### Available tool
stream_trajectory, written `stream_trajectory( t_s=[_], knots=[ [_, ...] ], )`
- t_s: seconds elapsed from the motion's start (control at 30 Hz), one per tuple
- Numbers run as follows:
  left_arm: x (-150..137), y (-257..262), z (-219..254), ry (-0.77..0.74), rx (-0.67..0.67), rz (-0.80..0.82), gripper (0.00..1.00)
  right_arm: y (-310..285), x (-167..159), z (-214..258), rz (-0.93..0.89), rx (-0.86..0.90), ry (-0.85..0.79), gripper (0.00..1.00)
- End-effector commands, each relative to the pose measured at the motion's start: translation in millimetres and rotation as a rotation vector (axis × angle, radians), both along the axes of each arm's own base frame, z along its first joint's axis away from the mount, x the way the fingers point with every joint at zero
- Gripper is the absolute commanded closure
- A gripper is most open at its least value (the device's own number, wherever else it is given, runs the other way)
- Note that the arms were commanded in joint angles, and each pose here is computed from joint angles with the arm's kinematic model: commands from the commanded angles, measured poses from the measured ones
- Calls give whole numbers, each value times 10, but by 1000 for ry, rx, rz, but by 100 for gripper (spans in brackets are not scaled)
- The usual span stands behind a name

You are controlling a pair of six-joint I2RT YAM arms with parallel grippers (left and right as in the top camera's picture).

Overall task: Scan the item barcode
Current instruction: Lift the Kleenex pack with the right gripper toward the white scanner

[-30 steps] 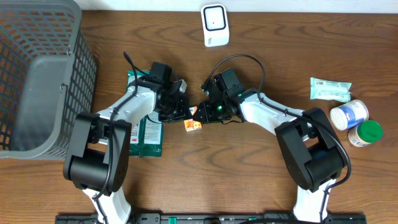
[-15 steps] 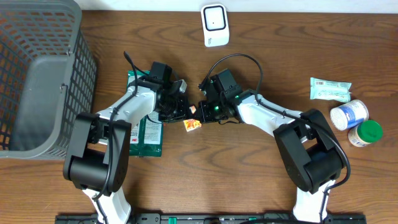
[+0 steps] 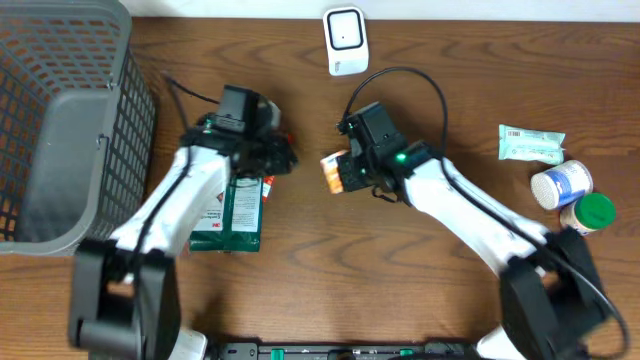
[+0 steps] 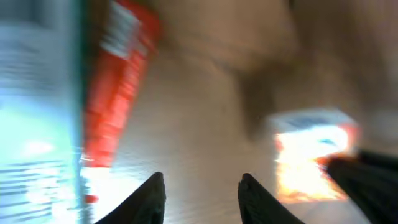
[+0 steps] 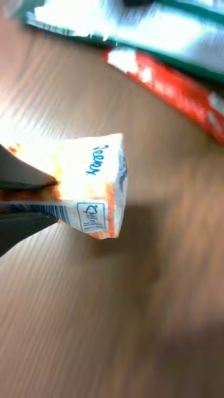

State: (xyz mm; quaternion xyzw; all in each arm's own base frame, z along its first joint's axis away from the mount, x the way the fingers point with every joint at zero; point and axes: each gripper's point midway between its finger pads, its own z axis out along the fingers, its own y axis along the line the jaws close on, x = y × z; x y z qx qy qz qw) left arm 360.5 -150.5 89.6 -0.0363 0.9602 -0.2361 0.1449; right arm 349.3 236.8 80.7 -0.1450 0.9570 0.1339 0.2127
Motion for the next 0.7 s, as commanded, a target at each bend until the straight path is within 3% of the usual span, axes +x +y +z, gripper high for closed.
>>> stream_trajectory(
  t_s=[0.0, 0.2, 0.5, 0.67],
  knots=[
    [205, 449, 221, -79, 102, 195, 59, -510, 133, 339, -103, -295, -205, 99],
    [271, 818, 243, -80, 121, 293, 58, -1069, -52, 579, -174, -772, -333, 99],
    [267, 909, 230, -70, 124, 315, 57, -735, -204, 273, -58, -866, -337, 99],
    [239, 911, 195, -60, 126, 314, 57, -745, -228, -58, 1, -1009, -310, 99]
  ],
)
